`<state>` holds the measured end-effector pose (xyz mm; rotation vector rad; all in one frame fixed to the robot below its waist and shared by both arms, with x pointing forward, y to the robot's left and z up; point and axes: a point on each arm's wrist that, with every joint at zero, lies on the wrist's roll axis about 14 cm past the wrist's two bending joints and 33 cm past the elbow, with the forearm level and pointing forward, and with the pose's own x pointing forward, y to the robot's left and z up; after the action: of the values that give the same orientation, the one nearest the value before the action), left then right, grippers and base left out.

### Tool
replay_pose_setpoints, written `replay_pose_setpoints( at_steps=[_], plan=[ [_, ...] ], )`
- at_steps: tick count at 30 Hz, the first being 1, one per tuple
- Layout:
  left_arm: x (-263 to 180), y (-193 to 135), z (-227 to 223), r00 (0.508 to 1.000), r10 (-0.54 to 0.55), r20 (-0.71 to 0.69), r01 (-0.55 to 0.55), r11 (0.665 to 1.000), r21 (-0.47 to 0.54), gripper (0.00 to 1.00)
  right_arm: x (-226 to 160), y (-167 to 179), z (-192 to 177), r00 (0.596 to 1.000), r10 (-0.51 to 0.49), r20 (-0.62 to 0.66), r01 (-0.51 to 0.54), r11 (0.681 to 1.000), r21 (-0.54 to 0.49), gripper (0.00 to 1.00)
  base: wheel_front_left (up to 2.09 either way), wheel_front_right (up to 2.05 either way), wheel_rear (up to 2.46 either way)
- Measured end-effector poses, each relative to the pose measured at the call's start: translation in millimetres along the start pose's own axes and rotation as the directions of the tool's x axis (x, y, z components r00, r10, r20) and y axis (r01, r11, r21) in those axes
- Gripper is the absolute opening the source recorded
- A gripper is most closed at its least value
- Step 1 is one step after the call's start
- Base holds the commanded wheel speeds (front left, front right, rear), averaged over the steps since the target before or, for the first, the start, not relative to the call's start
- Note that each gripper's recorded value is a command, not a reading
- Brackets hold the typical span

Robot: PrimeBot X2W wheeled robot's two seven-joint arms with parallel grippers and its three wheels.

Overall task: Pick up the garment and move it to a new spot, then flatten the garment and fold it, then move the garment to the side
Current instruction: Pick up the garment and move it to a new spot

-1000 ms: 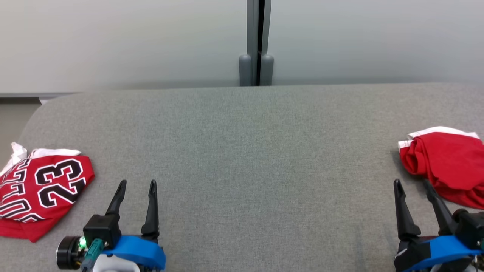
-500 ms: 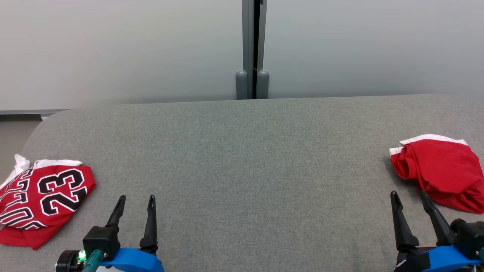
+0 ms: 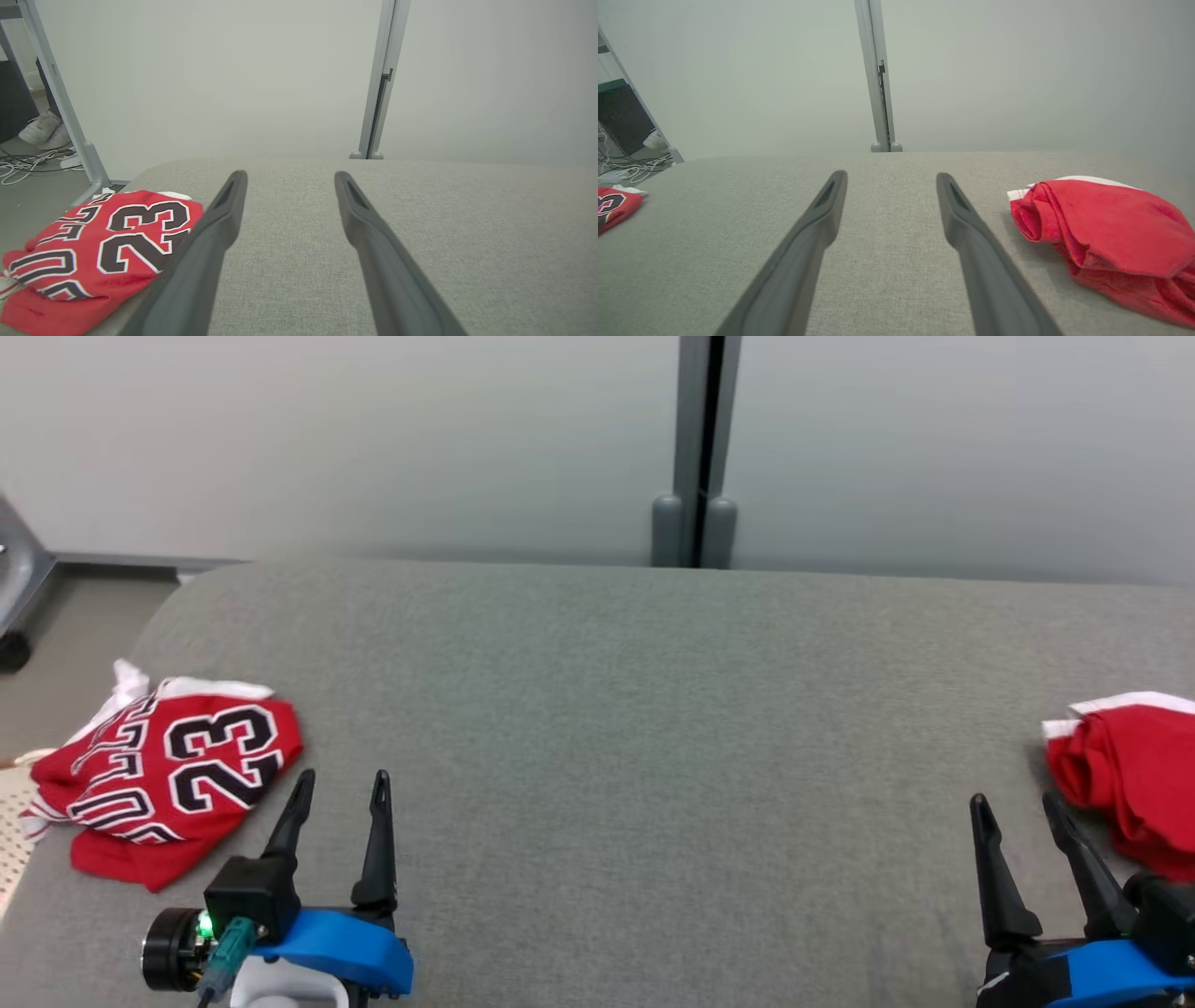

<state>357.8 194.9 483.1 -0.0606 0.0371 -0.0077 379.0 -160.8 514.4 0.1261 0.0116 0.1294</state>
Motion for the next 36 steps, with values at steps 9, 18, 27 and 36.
replay_pose_setpoints(
  at_steps=[9, 18, 27, 36],
  plan=[
    [-25, 54, 10, 0.981, 0.189, 0.043, -0.188, 0.982, -0.022, 1.00, 35, 73, 4, 0.976, 0.218, -0.001, -0.218, 0.976, -0.004, 1.00, 0.00, 0.00, 0.00],
    [-53, 96, 4, 0.940, 0.341, 0.027, -0.340, 0.940, -0.033, 1.00, 53, 119, -1, 0.932, 0.361, -0.030, -0.362, 0.932, -0.023, 1.00, 0.00, 0.00, 0.00],
    [-23, 104, -1, 0.936, 0.353, -0.002, -0.353, 0.936, -0.013, 1.00, 76, 114, -16, 0.926, 0.369, -0.074, -0.372, 0.928, -0.024, 1.00, 0.00, 0.00, 0.00],
    [56, 109, -77, 0.922, 0.310, -0.233, -0.318, 0.948, 0.000, 1.00, 112, 72, -64, 0.940, 0.292, -0.176, -0.299, 0.954, -0.014, 1.00, 0.00, 0.00, 0.00]
  ],
)
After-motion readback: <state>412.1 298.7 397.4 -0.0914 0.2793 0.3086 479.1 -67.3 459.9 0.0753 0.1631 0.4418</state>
